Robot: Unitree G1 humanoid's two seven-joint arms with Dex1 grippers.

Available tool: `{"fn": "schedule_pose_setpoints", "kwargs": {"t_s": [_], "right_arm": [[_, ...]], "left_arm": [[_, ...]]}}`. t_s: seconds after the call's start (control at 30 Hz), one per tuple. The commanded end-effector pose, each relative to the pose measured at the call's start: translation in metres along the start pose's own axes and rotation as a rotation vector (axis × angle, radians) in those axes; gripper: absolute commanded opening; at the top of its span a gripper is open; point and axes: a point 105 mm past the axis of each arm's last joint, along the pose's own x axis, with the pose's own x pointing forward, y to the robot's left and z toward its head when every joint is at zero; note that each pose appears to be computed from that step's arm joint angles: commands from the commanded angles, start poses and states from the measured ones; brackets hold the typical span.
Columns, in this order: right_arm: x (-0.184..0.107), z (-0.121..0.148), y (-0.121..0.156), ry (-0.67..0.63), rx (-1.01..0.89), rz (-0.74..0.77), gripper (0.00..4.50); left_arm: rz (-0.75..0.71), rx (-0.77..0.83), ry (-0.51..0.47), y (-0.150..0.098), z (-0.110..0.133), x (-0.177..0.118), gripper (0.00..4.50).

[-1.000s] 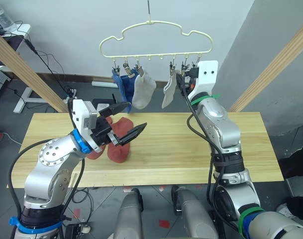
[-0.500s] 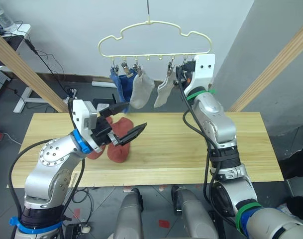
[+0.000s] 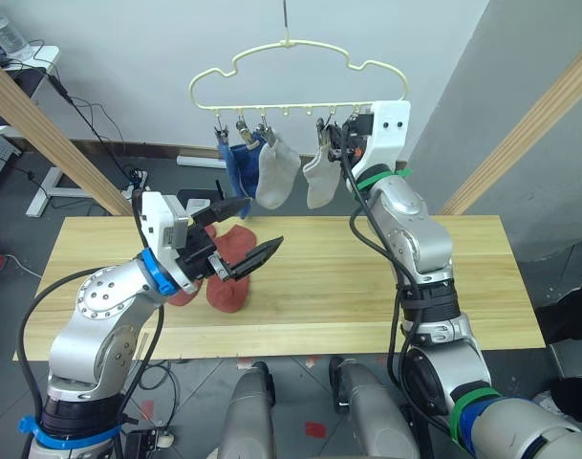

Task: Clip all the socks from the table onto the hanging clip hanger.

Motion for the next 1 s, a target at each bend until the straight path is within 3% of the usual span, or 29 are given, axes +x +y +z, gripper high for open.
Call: {"fn": "schedule_pose_setpoints", "kwargs": {"t_s": [0.03,0.13,0.27,0.43,0.5,0.7,1.0], "right_arm": [[-0.004,0.020,0.002,-0.058,0.038,0.028,0.76],[-0.006,0.021,-0.001,-0.051,0.061,0.036,0.21],[-0.012,0.023,-0.005,-0.024,0.114,0.069,0.21],[-0.019,0.022,-0.001,0.086,0.260,0.182,0.21],[-0.023,0.021,0.003,0.145,0.309,0.245,0.21],[-0.032,0.020,-0.008,0.244,0.314,0.300,0.21],[-0.029,0.023,-0.001,0.248,0.305,0.324,0.21]], "left_arm": [[-0.018,0.032,-0.027,-0.007,0.008,0.001,4.50],[-0.016,0.027,-0.025,-0.009,0.006,0.000,4.50],[-0.005,0.010,-0.014,-0.009,0.000,-0.001,4.50],[0.034,-0.005,0.138,-0.003,-0.037,-0.005,4.50],[0.091,-0.003,0.253,0.006,-0.067,-0.008,4.50],[0.304,-0.026,0.476,0.045,-0.145,-0.005,4.50],[0.401,-0.011,0.602,0.076,-0.176,-0.010,4.50]]}}
